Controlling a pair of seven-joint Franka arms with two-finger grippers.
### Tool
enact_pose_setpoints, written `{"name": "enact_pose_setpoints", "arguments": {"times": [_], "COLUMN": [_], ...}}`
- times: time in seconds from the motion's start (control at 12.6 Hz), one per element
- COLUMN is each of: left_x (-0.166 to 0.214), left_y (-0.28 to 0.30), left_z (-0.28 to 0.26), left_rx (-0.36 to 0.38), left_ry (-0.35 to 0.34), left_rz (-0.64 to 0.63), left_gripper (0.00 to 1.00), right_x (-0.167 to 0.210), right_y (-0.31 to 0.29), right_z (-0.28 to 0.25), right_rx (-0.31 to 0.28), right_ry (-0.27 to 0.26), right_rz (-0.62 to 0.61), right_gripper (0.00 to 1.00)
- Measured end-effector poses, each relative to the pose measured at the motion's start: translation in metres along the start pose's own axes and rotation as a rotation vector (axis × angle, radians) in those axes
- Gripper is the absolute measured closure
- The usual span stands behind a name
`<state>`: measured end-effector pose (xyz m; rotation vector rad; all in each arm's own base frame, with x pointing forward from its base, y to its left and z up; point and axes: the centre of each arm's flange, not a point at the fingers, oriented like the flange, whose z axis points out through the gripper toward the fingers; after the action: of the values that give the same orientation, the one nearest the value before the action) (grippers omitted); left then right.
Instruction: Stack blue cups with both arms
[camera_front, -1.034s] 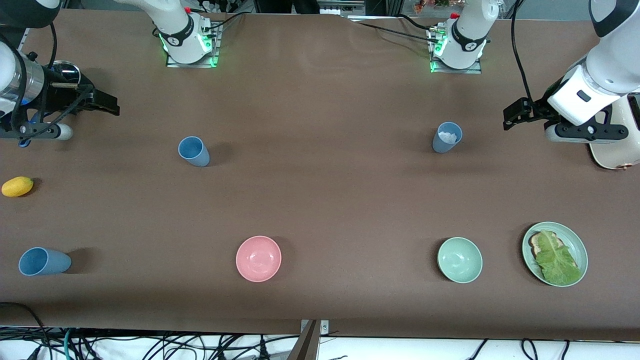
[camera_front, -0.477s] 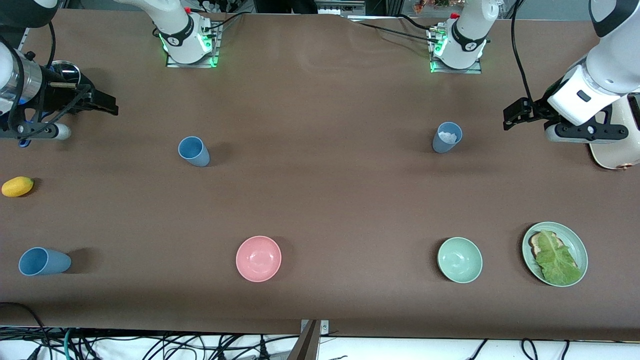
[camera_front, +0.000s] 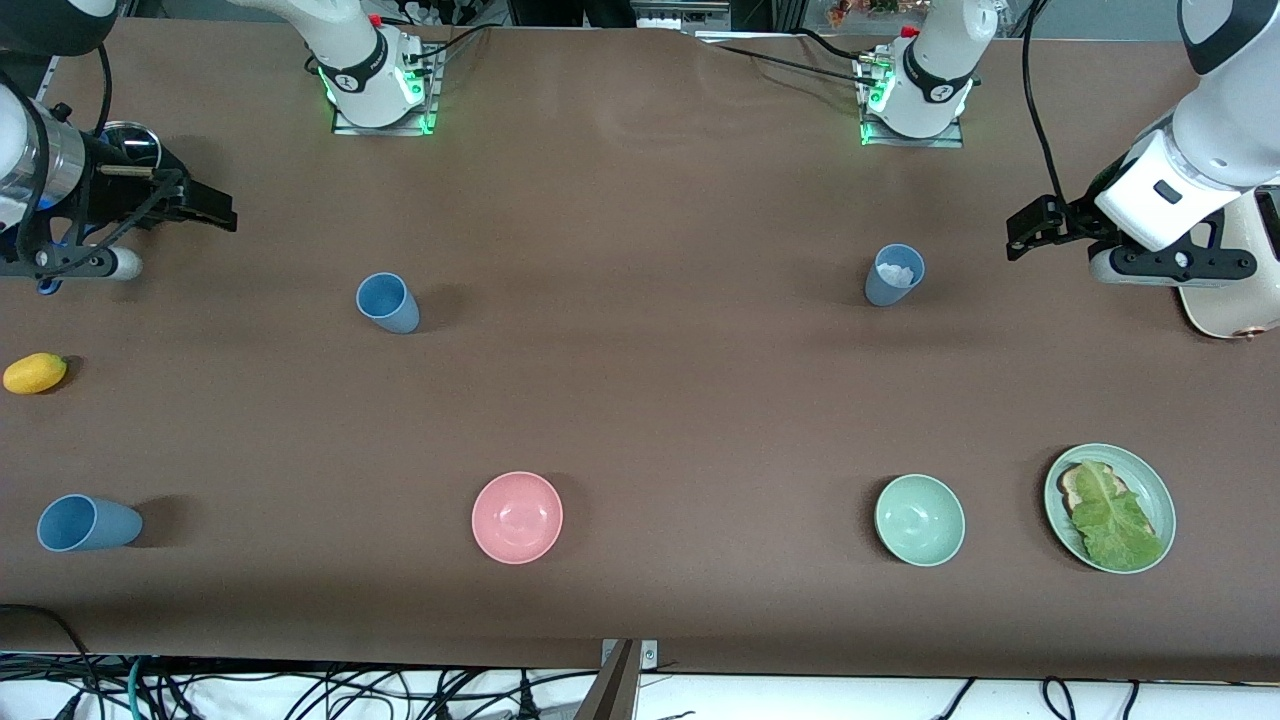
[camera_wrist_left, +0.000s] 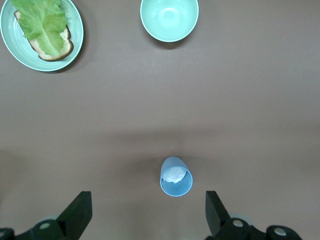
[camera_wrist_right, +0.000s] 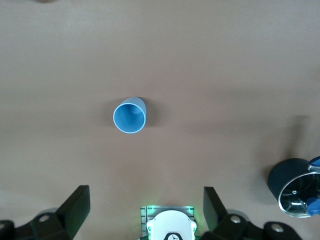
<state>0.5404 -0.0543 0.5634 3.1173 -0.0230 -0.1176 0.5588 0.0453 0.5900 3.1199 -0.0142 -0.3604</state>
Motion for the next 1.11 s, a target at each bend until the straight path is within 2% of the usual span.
{"name": "enact_pose_setpoints", "arguments": {"times": [0.8,1.11], "left_x": [0.001,0.009], "left_y": [-0.001,-0.003], "left_z": [0.003,0.036], "left_rx": [0.000,-0.001], "left_ry": [-0.007,-0.082], "left_rz": [-0.002,-0.004], "left_gripper": [0.00,0.00], "right_x": [0.001,0.001], "right_y": [0.000,0.000], "right_z": [0.000,0.001], "right_rx": [0.000,-0.001], "right_ry": [0.002,0.001], "right_rz": [-0.001,-0.001], "right_gripper": [0.00,0.00]}}
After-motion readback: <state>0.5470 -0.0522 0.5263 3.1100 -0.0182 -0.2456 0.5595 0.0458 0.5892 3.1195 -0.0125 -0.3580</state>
